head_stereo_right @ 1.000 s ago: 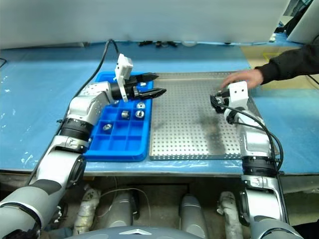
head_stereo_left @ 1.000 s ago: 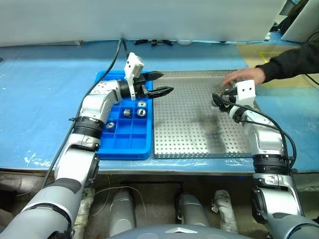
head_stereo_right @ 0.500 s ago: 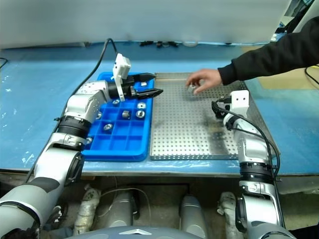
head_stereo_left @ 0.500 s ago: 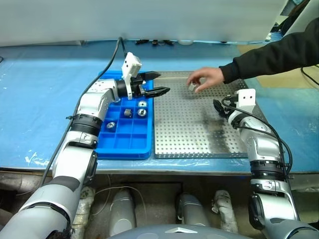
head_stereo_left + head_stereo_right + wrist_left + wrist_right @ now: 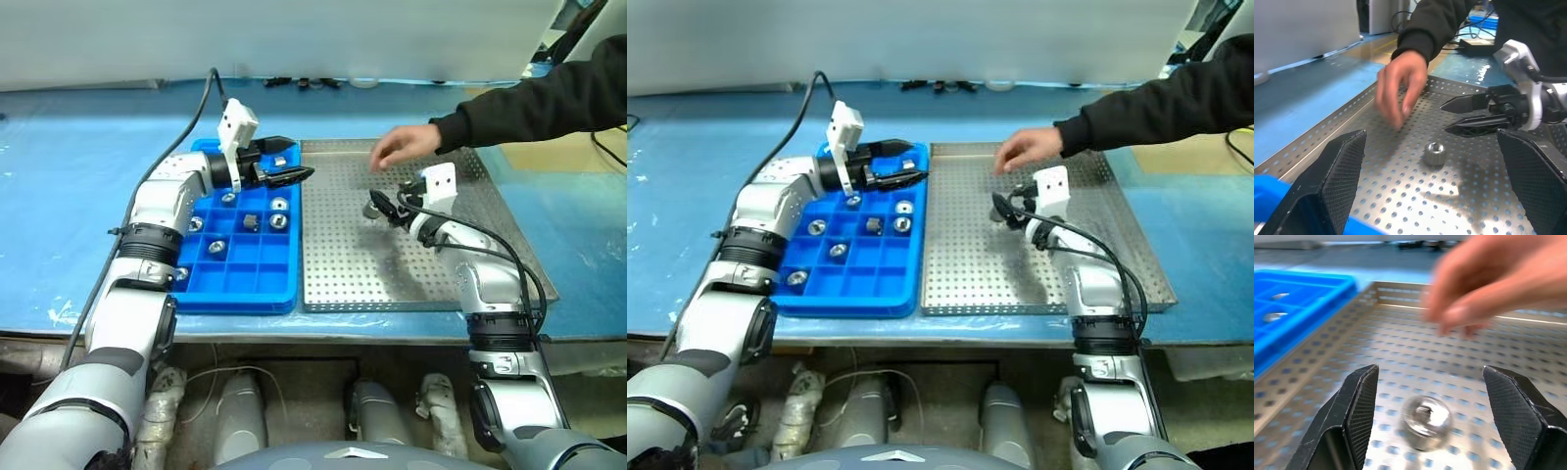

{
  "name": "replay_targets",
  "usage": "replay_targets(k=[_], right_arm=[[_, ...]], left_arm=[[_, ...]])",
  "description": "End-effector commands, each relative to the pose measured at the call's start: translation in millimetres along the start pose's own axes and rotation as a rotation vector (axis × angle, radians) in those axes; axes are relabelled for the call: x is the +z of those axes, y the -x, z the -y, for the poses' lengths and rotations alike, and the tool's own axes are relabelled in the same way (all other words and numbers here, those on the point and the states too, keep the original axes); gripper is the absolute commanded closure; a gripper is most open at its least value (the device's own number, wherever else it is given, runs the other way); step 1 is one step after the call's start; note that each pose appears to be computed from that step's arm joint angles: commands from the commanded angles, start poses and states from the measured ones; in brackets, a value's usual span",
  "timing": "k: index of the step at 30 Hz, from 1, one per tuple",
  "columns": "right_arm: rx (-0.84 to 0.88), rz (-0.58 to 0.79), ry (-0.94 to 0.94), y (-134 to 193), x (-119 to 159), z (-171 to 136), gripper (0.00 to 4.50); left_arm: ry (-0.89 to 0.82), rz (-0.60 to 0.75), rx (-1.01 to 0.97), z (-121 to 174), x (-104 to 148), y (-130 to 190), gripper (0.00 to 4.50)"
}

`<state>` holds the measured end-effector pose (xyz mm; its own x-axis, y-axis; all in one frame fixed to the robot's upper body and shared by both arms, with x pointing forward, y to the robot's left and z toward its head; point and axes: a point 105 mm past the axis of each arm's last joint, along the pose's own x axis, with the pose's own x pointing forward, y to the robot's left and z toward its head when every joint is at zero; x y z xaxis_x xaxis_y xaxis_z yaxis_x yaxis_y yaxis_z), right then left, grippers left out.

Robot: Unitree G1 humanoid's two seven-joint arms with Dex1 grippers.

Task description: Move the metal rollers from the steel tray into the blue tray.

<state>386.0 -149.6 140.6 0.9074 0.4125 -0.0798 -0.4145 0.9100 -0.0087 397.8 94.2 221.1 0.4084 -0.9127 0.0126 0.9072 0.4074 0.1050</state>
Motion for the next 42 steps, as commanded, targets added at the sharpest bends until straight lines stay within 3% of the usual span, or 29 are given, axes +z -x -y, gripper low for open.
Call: replay_targets(k=[1, 4, 10, 21, 30, 33, 37, 42], right_arm=[[0.056, 0.022, 0.018, 0, 7, -12, 0.91], [0.034, 0.026, 0.008, -9, 5, -12, 0.91], [-0.129, 0.016, -0.014, -21, -6, 19, 0.91], [-0.061, -0.017, -0.027, -31, -24, -6, 0.91], [-0.098, -0.057, -0.039, -30, -38, 3, 0.91], [-0.110, -0.056, -0.047, -29, -39, 6, 1.54], [-0.111, -0.050, -0.038, -28, -37, 5, 2.80], [-0.072, -0.045, -0.023, -25, -33, -1, 2.83]], left_arm=[[-0.026, 0.053, 0.058, -10, 19, 14, 0.00], [-0.024, 0.055, 0.110, -16, 20, 26, 0.00], [-0.038, 0.014, 0.179, -16, 9, 42, 0.00], [-0.004, 0.032, 0.203, -13, 12, 51, 0.00], [-0.014, 0.022, 0.209, -14, 13, 51, 0.00], [-0.017, 0.023, 0.208, -14, 15, 50, 0.00], [-0.020, 0.030, 0.196, -12, 18, 49, 0.00], [-0.016, 0.042, 0.160, -5, 22, 46, 0.00]])
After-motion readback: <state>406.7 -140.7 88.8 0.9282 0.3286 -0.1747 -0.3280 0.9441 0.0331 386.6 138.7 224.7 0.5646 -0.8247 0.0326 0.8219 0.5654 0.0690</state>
